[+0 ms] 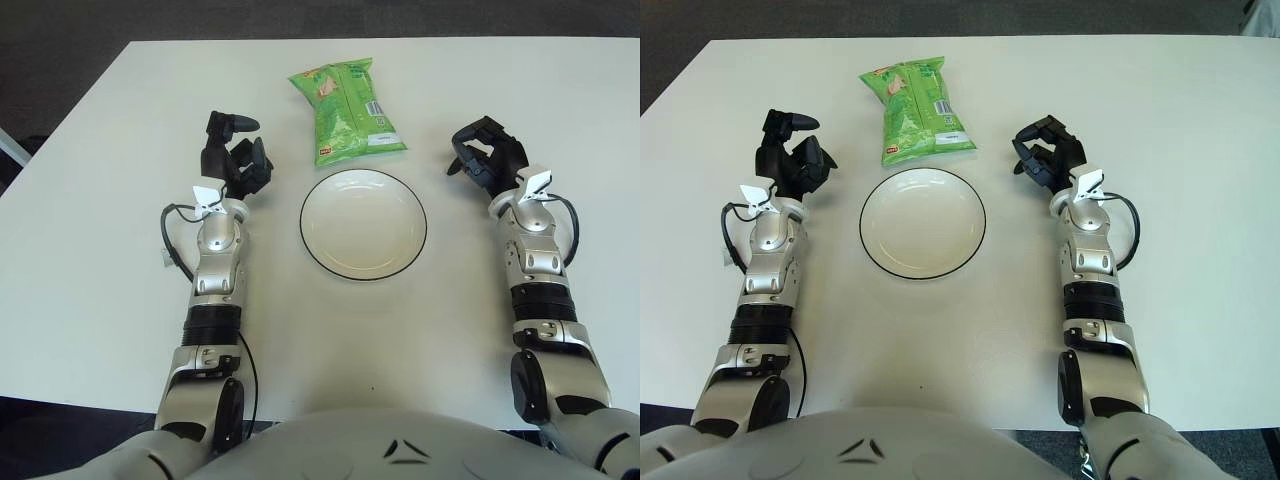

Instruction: Put the snack into the plate.

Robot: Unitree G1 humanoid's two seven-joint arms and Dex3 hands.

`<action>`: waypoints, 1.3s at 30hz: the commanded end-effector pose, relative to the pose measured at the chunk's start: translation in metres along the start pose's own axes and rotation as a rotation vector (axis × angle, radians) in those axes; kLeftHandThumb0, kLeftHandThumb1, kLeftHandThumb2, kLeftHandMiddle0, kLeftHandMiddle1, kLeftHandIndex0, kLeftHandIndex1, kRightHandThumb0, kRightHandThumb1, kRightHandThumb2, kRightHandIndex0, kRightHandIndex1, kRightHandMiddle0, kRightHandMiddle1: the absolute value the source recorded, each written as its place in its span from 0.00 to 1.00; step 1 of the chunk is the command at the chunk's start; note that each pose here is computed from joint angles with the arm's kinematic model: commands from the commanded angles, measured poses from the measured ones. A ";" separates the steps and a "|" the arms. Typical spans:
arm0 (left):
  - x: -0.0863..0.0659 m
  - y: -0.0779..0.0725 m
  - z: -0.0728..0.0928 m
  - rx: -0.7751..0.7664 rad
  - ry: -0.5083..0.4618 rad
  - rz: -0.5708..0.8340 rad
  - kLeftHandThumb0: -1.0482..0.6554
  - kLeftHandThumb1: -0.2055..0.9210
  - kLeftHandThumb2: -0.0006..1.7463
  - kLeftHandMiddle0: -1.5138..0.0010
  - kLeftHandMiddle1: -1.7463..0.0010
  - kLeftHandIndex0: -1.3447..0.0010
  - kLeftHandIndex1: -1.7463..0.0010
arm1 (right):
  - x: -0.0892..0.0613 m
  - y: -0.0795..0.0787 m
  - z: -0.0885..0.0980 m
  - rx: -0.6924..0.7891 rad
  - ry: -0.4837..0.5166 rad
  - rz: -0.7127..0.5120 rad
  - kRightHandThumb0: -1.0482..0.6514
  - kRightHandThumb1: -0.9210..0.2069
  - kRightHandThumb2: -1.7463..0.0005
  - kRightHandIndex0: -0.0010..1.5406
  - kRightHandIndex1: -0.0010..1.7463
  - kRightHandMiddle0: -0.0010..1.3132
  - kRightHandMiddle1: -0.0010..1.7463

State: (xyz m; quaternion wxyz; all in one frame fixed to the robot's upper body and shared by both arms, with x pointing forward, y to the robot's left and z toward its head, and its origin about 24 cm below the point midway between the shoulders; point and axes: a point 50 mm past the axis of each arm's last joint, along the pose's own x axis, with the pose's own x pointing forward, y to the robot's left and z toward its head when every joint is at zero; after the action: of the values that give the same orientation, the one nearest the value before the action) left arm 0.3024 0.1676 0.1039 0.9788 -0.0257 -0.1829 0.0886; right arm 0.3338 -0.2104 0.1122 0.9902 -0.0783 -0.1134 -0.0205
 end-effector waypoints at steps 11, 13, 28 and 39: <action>-0.039 0.016 -0.046 0.031 0.215 0.044 0.39 0.78 0.49 0.44 0.00 0.73 0.00 | 0.009 0.019 0.013 -0.101 -0.115 -0.031 0.55 0.00 0.88 0.47 0.60 0.32 0.84; -0.039 0.016 -0.046 0.031 0.215 0.044 0.39 0.78 0.49 0.44 0.00 0.73 0.00 | 0.012 0.022 0.018 -0.106 -0.136 -0.025 0.59 0.00 0.89 0.45 0.61 0.32 0.85; -0.040 0.014 -0.046 0.030 0.216 0.043 0.39 0.78 0.49 0.45 0.00 0.74 0.00 | 0.021 0.036 0.044 -0.500 -0.355 0.087 0.61 0.00 0.83 0.34 0.77 0.21 0.86; -0.041 0.015 -0.046 0.029 0.219 0.044 0.39 0.78 0.49 0.45 0.00 0.74 0.00 | 0.026 0.050 0.061 -0.787 -0.502 0.140 0.41 0.00 0.79 0.40 0.10 0.26 0.91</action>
State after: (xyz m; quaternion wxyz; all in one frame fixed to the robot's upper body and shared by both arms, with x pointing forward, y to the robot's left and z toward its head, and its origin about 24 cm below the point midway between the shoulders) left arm 0.3028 0.1676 0.1043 0.9789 -0.0250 -0.1835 0.0869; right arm 0.3474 -0.1579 0.1565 0.8541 -0.4303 -0.2913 0.0210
